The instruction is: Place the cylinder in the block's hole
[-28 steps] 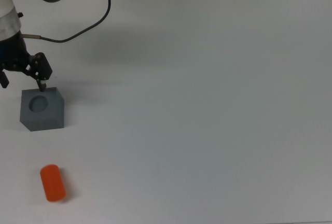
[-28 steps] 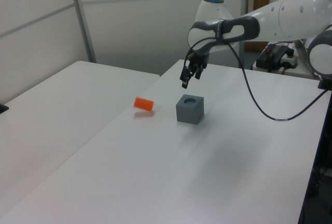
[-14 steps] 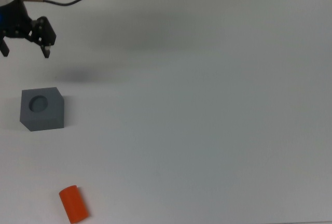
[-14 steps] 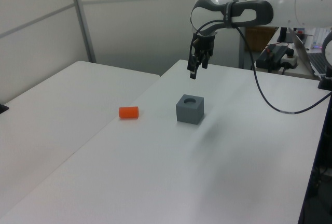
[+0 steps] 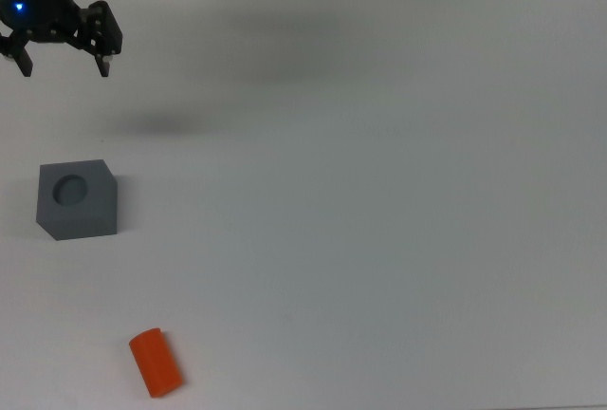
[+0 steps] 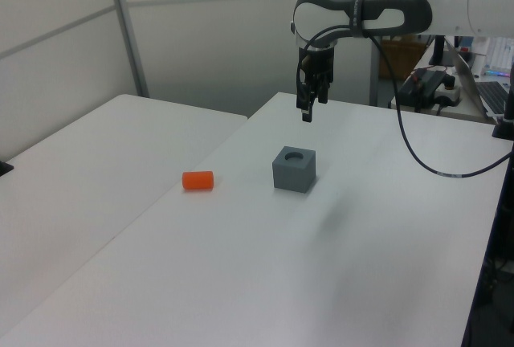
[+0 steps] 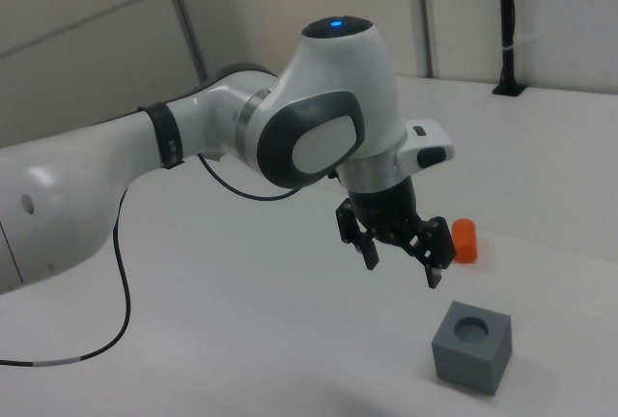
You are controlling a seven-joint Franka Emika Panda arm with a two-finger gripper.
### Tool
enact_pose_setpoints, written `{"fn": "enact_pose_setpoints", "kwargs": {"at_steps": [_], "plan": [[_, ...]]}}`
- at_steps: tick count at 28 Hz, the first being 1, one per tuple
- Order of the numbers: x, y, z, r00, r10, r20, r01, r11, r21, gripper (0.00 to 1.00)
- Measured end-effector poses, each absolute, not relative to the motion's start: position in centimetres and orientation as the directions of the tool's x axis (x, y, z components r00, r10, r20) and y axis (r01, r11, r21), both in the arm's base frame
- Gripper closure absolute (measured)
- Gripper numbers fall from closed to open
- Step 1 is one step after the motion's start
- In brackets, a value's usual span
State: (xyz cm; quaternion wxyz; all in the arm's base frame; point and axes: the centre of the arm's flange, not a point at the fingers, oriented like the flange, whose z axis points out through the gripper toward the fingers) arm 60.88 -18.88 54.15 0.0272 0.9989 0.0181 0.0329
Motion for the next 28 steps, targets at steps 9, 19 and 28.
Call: {"fn": "enact_pose_setpoints", "kwargs": {"at_steps": [9,19,28], "plan": [[61.4,-17.4,53.9,0.996,0.062,0.060,0.059,-0.997,0.054,0.00],[61.4,-17.4,53.8,0.996,0.064,0.057,0.061,-0.997,0.053,0.00],[61.6,-17.0,53.5,0.996,0.069,0.054,0.066,-0.996,0.052,0.00]]}}
